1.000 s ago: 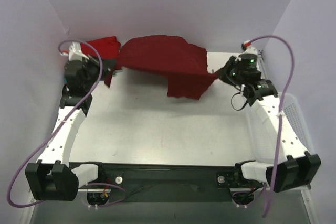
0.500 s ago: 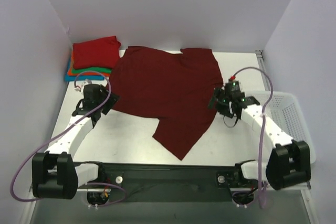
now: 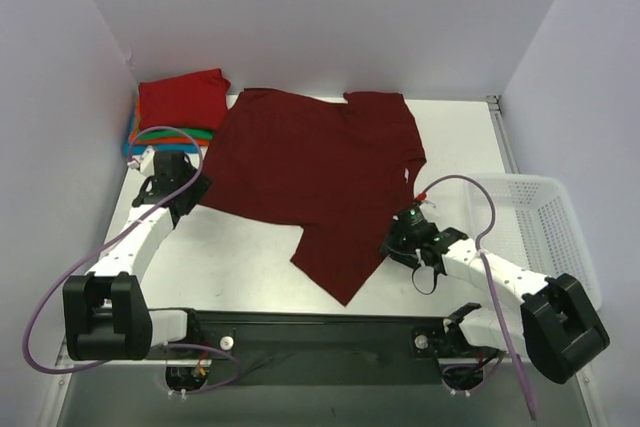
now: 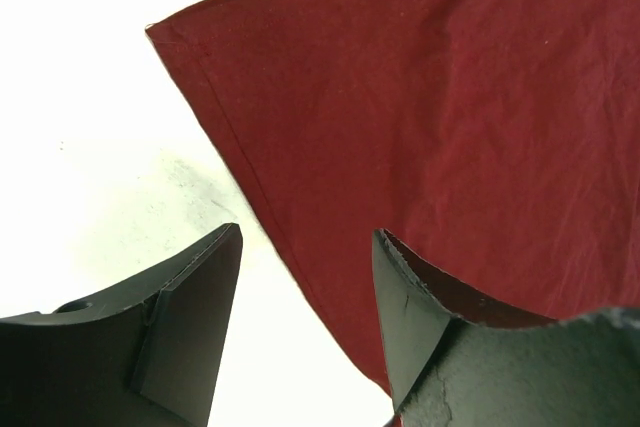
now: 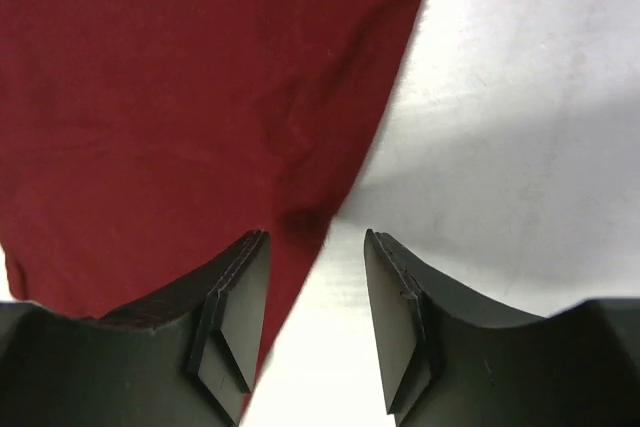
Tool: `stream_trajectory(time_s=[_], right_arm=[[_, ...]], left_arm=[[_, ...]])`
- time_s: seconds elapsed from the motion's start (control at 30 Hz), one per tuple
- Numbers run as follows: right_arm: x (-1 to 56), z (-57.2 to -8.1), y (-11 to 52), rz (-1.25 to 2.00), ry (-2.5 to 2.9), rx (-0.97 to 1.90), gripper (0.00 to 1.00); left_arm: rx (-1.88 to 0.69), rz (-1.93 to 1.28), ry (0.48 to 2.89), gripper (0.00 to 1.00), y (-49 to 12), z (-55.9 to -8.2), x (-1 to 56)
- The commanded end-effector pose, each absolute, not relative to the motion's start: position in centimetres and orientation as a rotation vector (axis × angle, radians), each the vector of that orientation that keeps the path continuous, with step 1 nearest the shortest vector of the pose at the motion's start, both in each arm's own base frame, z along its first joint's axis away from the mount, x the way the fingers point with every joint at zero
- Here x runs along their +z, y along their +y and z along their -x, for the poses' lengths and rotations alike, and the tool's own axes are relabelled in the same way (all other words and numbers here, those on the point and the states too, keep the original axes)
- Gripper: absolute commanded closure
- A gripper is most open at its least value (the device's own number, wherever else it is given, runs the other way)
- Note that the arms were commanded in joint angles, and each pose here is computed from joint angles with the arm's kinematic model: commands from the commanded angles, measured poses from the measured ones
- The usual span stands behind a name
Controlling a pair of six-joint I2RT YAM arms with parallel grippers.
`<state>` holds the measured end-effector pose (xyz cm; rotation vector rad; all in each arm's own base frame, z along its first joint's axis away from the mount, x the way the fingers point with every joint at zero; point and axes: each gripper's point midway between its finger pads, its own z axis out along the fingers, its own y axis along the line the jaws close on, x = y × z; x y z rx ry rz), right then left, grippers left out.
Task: Fold and stack the t-shirts
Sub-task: Flatten out the tshirt
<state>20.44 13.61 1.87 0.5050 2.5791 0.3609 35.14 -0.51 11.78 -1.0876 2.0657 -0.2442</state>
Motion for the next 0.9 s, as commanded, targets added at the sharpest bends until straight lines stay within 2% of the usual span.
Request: stream_trajectory(time_s=[0.0,0.17,0.23,0.27,0.33,0.37,0.4,0.53,0.7,0.8,0.83,0.87], right_arm=[[1.5,-22.3,13.9,-0.577,2.503,0.336,0.58],[0.2,-23.3,14.2,-0.584,2.488,0.321,0.59],[-0.1,-23.4,14.3,-0.575,2.491,0.315,0.64],[-0.5,-23.3,14.3,-0.57,2.508,0.3,0.73],[-0.9,-22.9,13.9,-0.565,2.533,0.269,0.86],[-0.8,-22.7,13.7,-0.558,2.537,0.26,0.97],[-0.7,-22.6,13.1,-0.562,2.537,0.234,1.0],[-0.7,-20.1,9.7,-0.597,2.593,0.136,1.0],[0.3,-18.7,7.3,-0.668,2.555,0.185,0.97],[1.0,-18.5,7.3,-0.662,2.549,0.217,0.79],[1.5,-18.6,7.6,-0.644,2.55,0.238,0.66],[1.8,-18.7,7.8,-0.636,2.551,0.255,0.61]], left_arm=[[-0.251,1.074,2.023,0.35,-0.1,-36.2,13.4],[-0.244,1.067,2.024,0.35,0.0,-35.1,12.8],[-0.233,1.068,2.045,0.35,-0.1,-34.4,11.9],[-0.226,1.072,2.054,0.35,0.0,-34.1,11.4],[-0.212,1.086,2.067,0.35,0.1,-33.4,10.6],[-0.195,1.099,2.073,0.35,0.3,-33.0,10.3],[-0.184,1.106,2.08,0.35,0.3,-32.6,9.9],[-0.141,1.178,2.074,0.35,0.9,-30.9,9.2],[-0.135,1.214,2.097,0.35,0.5,-29.1,7.5],[-0.137,1.234,2.104,0.35,0.3,-28.4,6.3],[-0.146,1.245,2.098,0.35,0.3,-28.4,6.1],[-0.146,1.255,2.096,0.35,0.2,-28.2,5.9]])
